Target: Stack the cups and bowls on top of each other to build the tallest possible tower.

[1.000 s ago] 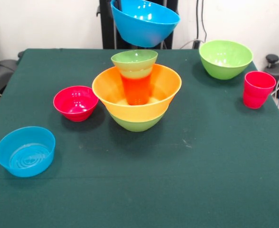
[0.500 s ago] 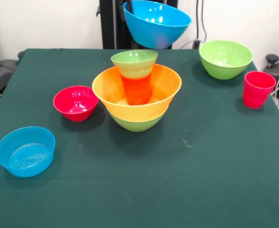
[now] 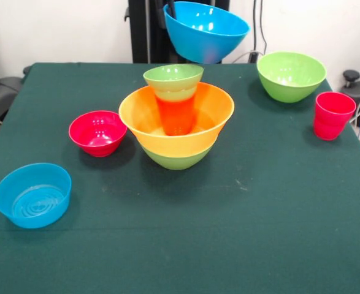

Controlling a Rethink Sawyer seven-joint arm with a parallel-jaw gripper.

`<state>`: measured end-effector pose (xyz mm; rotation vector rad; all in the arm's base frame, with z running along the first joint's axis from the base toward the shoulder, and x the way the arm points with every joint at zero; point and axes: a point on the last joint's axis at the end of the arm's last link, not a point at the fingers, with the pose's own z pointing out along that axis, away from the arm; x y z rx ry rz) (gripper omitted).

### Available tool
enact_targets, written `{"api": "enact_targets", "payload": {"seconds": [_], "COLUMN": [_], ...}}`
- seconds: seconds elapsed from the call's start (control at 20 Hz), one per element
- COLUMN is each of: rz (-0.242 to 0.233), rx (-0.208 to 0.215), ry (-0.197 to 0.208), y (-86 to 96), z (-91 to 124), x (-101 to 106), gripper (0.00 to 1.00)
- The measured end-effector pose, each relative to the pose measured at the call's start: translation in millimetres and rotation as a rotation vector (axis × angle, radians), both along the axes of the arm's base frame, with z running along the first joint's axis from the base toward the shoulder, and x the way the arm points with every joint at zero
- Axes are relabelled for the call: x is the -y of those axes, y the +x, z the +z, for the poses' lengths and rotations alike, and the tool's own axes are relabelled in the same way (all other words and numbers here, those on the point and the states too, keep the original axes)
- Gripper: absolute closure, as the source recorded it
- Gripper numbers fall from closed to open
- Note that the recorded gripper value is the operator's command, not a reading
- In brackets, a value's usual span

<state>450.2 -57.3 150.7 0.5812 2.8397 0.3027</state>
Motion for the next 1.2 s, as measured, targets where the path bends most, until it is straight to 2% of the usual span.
{"api": "enact_targets", "payload": {"seconds": [0.6, 1.2], "rz": [-0.030, -0.057], "rx": [0.011, 0.060], "ry": [-0.007, -0.022], "y": [3.6, 32.5], "z": [1, 5], "x": [16, 32], "gripper": [1.00, 1.00]}}
